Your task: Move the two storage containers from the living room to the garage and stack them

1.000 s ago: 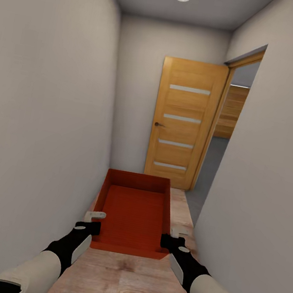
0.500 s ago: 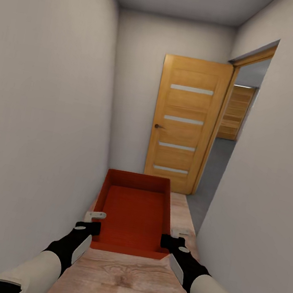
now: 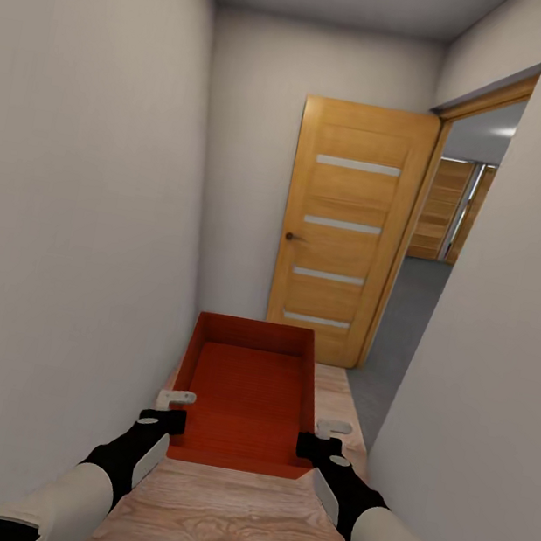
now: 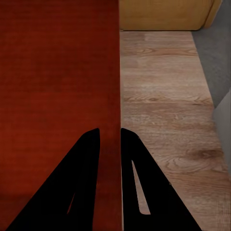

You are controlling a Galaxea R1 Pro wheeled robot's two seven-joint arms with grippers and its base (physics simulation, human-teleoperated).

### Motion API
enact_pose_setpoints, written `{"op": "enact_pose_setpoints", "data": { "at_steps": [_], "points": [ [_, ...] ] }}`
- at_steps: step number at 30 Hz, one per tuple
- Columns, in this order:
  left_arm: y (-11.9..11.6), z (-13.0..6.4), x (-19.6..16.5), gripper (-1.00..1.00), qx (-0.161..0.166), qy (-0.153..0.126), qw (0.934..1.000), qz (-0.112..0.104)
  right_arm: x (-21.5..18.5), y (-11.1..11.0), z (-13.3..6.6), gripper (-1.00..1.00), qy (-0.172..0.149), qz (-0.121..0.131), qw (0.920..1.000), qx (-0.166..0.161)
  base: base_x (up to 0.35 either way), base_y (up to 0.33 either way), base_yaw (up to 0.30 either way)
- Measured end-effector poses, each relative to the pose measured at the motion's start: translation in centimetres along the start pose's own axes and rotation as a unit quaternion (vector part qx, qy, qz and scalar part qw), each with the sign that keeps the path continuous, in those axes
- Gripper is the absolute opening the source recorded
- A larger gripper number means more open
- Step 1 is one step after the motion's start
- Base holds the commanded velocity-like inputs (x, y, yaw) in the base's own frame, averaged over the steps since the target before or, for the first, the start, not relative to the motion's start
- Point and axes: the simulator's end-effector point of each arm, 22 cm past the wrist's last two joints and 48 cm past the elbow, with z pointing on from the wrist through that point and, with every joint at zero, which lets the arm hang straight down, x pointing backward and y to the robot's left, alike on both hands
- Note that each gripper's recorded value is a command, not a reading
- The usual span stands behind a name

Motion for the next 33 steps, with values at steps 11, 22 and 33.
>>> {"op": "enact_pose_setpoints", "data": {
  "at_steps": [11,22,33],
  "points": [
    [0.00,0.00,-0.03,-1.00,0.000,0.000,1.0000,0.000,-0.02,0.01,0.00,-1.00,0.000,0.000,1.0000,0.000,0.322,0.000,0.000],
    [0.03,0.01,0.00,-1.00,0.000,0.000,1.0000,0.000,0.02,0.03,0.00,-1.00,0.000,0.000,1.0000,0.000,0.322,0.000,0.000],
    [0.04,0.01,-0.04,-1.00,0.000,0.000,1.0000,0.000,-0.02,0.05,0.00,-1.00,0.000,0.000,1.0000,0.000,0.322,0.000,0.000]
  ]
}}
